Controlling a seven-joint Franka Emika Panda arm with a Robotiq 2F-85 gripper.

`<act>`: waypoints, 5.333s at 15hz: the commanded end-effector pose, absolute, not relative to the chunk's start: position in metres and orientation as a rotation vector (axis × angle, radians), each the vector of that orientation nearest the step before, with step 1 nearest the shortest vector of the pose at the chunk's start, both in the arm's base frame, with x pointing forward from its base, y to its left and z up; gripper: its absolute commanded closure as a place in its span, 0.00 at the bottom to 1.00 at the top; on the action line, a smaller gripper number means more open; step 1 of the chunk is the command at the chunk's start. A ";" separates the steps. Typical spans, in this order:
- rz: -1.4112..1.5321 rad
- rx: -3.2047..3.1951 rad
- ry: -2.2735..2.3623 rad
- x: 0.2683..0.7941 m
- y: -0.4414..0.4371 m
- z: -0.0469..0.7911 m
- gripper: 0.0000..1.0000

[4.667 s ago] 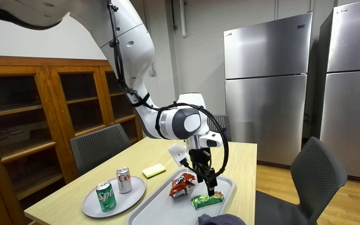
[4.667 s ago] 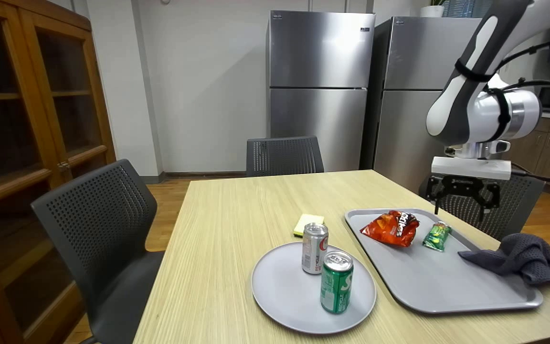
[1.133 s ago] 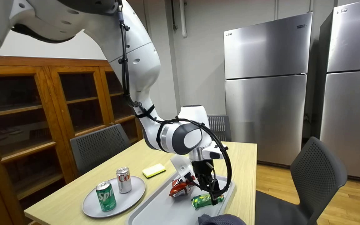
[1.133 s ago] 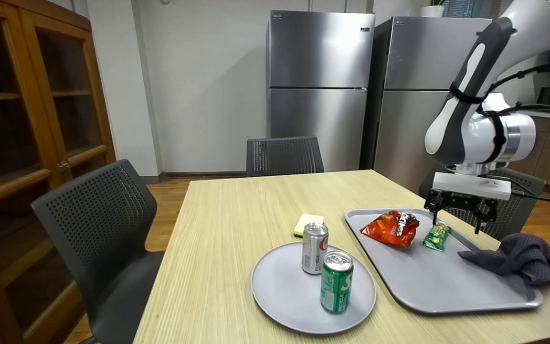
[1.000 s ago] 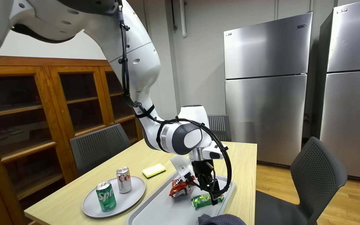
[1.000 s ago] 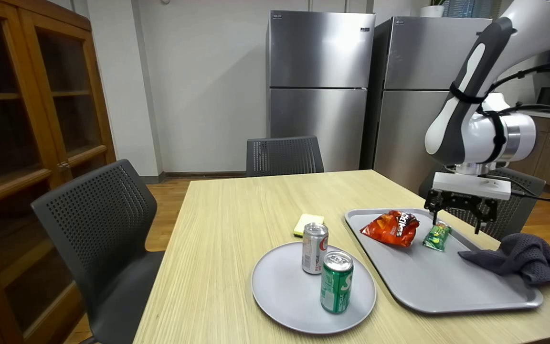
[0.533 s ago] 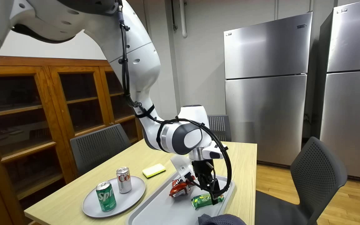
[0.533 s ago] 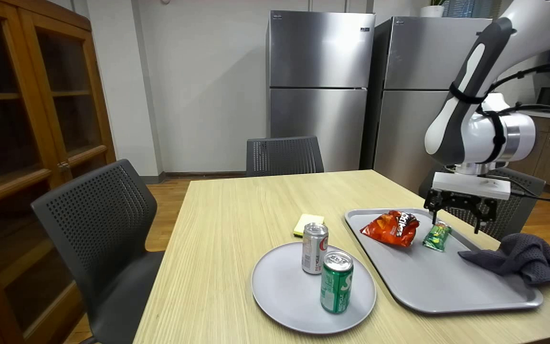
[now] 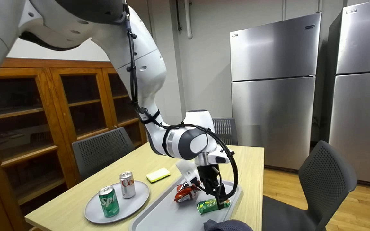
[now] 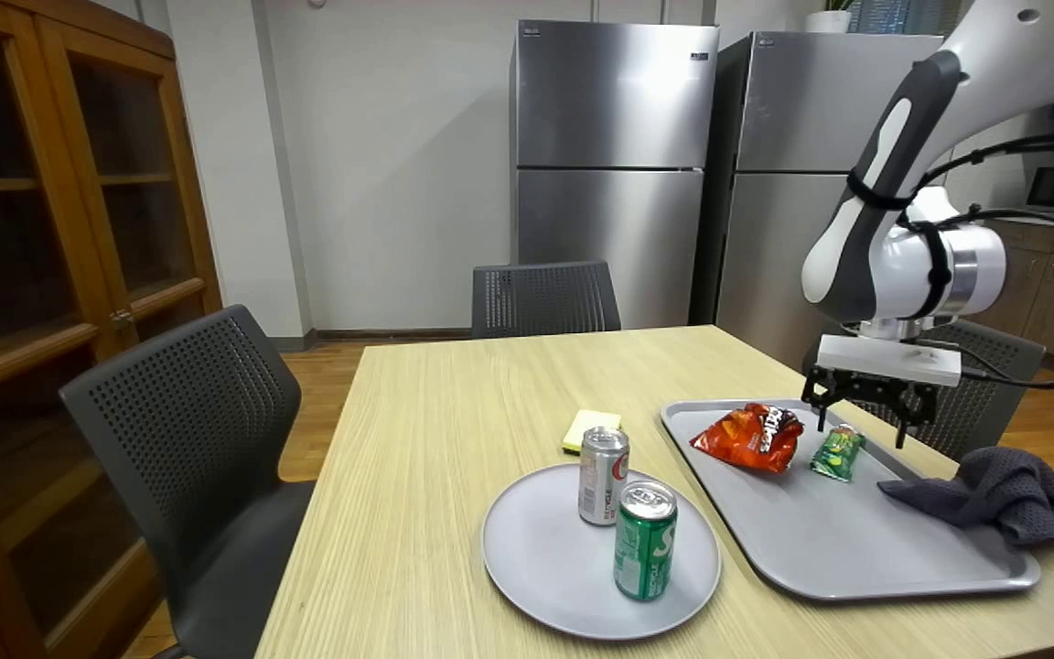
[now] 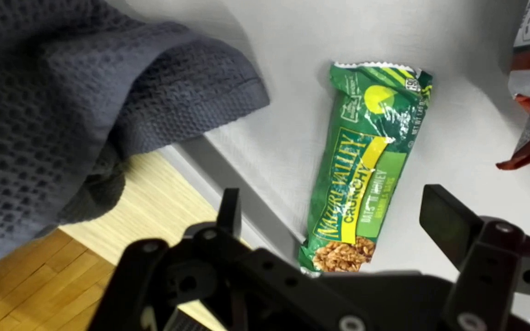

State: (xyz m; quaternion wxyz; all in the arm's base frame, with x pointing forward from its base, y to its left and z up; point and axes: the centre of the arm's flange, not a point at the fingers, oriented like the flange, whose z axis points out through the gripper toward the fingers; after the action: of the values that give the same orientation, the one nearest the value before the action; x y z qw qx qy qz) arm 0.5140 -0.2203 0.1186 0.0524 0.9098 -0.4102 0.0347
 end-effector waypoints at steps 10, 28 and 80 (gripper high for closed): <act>0.069 2.781 -1.201 0.541 -0.215 0.091 0.27; 0.171 2.749 -1.265 0.541 -0.237 0.138 0.87; 0.045 2.570 -1.262 0.600 -0.359 0.111 0.87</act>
State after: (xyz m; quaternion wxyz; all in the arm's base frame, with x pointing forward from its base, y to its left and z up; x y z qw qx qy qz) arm 0.6070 -0.3624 0.1013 0.1382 0.8731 -0.4670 0.0208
